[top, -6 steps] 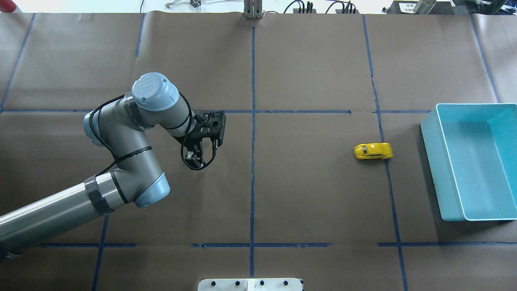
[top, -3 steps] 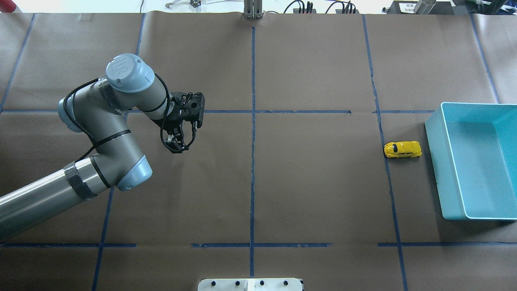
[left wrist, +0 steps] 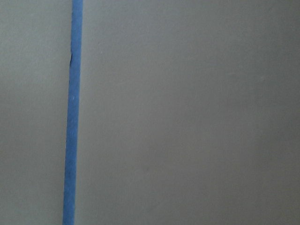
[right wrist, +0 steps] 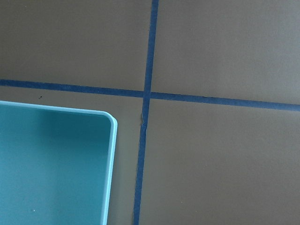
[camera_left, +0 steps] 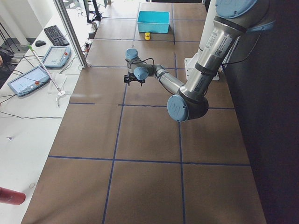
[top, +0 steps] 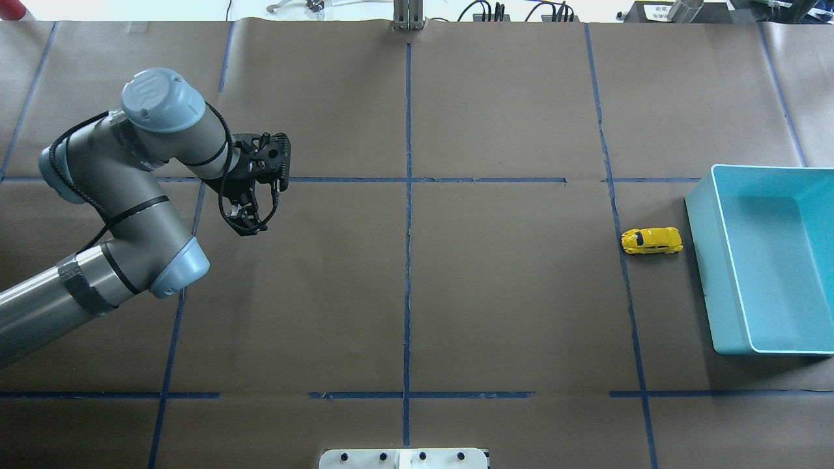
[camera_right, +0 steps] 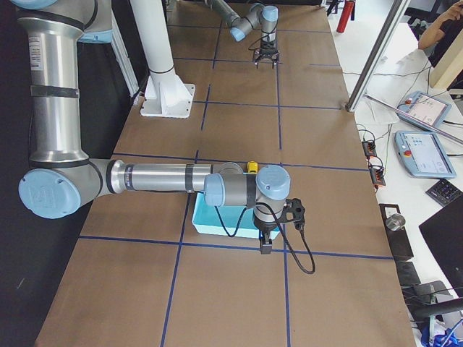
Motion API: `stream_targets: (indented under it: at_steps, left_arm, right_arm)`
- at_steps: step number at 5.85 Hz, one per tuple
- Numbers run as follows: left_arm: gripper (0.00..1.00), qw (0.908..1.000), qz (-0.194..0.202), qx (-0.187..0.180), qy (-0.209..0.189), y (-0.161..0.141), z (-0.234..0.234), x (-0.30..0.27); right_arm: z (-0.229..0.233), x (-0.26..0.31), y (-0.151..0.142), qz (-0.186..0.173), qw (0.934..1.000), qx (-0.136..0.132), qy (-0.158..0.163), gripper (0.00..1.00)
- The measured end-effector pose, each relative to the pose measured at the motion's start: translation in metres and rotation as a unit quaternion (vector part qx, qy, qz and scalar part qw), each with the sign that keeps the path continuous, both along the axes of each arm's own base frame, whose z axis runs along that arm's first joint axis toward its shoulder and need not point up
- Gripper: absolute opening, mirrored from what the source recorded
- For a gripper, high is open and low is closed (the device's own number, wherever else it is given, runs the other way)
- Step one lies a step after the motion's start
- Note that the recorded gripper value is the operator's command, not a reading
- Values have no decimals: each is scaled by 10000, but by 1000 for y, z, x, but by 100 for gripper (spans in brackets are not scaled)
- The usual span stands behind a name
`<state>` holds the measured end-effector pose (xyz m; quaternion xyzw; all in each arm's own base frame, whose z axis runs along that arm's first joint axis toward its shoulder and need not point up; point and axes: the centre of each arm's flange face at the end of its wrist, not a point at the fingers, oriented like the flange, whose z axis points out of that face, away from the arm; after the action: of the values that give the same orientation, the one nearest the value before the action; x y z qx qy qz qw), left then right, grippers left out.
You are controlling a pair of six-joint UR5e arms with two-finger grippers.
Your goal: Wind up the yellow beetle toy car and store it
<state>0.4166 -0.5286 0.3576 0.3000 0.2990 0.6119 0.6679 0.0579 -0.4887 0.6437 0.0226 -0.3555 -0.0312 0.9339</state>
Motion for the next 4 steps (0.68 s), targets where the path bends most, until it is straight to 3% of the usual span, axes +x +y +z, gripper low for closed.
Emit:
stream_targets:
  at_steps: [2, 4]
  left_arm:
    - [100, 9970, -398, -619, -239, 14, 48, -104]
    - [100, 9803, -1029, -1639, -401, 14, 119, -216]
  right_arm:
    - [-5, 0, -2, -1, 10000, 50, -20, 100]
    - [-18, -4, -10, -39, 9996, 276, -29, 100]
